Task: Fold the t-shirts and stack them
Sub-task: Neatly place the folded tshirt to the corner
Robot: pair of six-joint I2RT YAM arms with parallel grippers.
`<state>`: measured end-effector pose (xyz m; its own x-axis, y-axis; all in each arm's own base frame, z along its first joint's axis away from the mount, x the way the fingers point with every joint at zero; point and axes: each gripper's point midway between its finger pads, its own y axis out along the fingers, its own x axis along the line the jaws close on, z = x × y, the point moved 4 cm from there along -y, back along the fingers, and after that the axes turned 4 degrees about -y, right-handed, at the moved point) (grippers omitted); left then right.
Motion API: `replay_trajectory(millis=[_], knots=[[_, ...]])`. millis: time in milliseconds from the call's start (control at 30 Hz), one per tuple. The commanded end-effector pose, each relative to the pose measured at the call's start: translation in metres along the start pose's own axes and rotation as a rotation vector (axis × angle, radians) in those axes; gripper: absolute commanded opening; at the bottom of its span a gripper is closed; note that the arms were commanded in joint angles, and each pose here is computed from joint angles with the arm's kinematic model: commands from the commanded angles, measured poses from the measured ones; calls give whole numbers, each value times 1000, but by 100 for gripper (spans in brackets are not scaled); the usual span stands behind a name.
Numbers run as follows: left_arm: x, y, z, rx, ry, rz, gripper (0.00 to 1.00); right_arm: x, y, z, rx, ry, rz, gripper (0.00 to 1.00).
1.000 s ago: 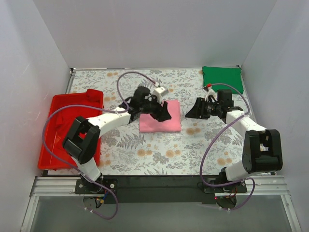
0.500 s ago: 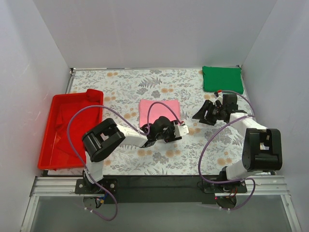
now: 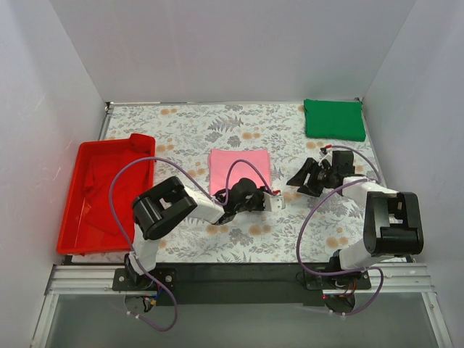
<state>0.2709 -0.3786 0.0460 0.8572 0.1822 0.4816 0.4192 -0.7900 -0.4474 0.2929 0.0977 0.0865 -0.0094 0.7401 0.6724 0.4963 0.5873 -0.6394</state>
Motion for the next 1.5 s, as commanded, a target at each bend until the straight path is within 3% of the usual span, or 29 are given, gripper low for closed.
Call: replay_trajectory(millis=[0,200,433,600,800,967,1133,1467], knots=[[5,3,-9,-40,24,-17,2,0,6,2,-36,13,-47,69],[32,-7,-35,-107,-129,-22,0,-2,15,12,-79,135,-107,74],[41,-19,-55,-165,-208,10,0,10,36,11,-111,233,-179,81],[48,-21,-64,-185,-230,1,0,15,53,19,-68,293,-204,80],[49,-24,-72,-210,-261,24,0,30,70,20,-53,297,-223,76],[50,-25,-77,-219,-283,27,0,31,91,5,-132,289,-196,64],[50,-26,-78,-224,-299,28,0,30,110,-7,-214,305,-166,59],[46,-29,-74,-221,-321,27,0,39,135,-8,-231,304,-151,50]])
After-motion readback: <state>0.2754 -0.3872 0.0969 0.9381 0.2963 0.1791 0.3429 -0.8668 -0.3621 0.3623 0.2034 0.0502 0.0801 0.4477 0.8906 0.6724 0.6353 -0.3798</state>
